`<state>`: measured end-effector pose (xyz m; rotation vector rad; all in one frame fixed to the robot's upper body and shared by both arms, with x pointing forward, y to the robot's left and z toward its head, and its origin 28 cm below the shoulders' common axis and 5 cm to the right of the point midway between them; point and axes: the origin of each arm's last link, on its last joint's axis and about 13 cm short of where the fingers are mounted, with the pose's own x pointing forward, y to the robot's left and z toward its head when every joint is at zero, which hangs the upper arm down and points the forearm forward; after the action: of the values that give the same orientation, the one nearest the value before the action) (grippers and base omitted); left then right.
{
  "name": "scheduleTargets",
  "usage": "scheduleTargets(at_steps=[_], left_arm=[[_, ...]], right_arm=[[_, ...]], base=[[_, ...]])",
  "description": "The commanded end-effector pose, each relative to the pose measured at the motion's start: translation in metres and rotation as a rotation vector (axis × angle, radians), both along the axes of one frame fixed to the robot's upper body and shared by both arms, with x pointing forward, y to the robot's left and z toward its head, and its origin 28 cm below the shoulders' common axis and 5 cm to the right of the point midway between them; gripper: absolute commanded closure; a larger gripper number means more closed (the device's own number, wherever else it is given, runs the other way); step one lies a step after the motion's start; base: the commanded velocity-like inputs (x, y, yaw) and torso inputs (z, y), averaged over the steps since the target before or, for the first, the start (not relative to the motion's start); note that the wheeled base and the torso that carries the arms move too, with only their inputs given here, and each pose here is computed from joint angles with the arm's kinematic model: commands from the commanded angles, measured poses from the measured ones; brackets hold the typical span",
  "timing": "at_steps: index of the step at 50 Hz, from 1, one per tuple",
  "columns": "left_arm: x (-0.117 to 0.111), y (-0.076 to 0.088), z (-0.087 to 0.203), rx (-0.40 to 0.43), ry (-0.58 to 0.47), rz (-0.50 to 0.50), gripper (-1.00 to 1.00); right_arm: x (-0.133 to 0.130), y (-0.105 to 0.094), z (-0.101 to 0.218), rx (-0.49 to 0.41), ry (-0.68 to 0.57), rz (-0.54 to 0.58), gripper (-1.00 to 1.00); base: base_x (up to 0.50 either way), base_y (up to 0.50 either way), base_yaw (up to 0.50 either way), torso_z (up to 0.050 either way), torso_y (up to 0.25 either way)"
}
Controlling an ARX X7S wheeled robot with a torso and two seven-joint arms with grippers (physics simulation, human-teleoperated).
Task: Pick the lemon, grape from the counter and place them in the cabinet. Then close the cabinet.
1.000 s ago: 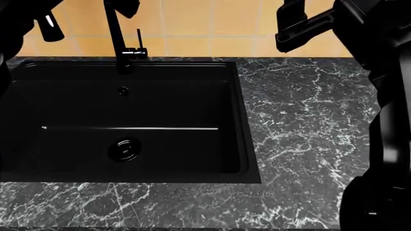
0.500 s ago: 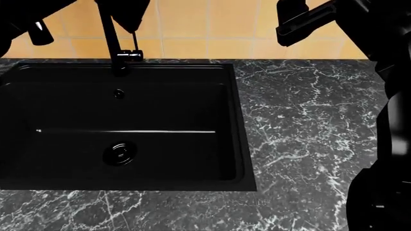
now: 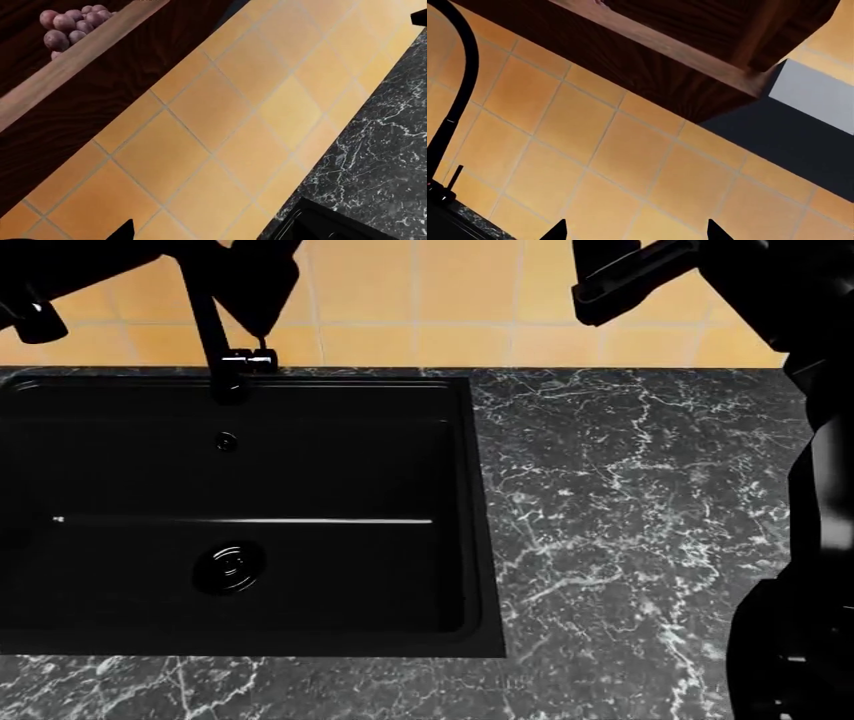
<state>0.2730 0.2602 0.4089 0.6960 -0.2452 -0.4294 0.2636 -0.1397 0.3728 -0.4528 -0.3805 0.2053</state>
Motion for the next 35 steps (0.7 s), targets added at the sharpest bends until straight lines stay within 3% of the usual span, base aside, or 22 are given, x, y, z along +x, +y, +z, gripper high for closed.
scheduleTargets(at_steps=[1,22,35], left_arm=[[-0.002,0.002,0.001,-0.003,-0.001,0.0,-1.0],[-0.006,0.007,-0.001,-0.013,-0.006,0.013,-1.0],[-0.009,0.009,-0.003,-0.014,-0.002,0.025,-1.0]], right_arm=[[-0.001,0.001,0.002,-0.022,-0.009,-0.001,-1.0],[-0.007,-0.005,0.0,0.003,-0.012,-0.024,-1.0],[-0.025,-0.033,-0.007,0.046,0.005,-0.147,-1.0]], base=[[0.0,0.0,0.0,0.0,0.0],[0.0,0.07,0.0,0.0,0.0],[0.0,0.0,0.0,0.0,0.0]])
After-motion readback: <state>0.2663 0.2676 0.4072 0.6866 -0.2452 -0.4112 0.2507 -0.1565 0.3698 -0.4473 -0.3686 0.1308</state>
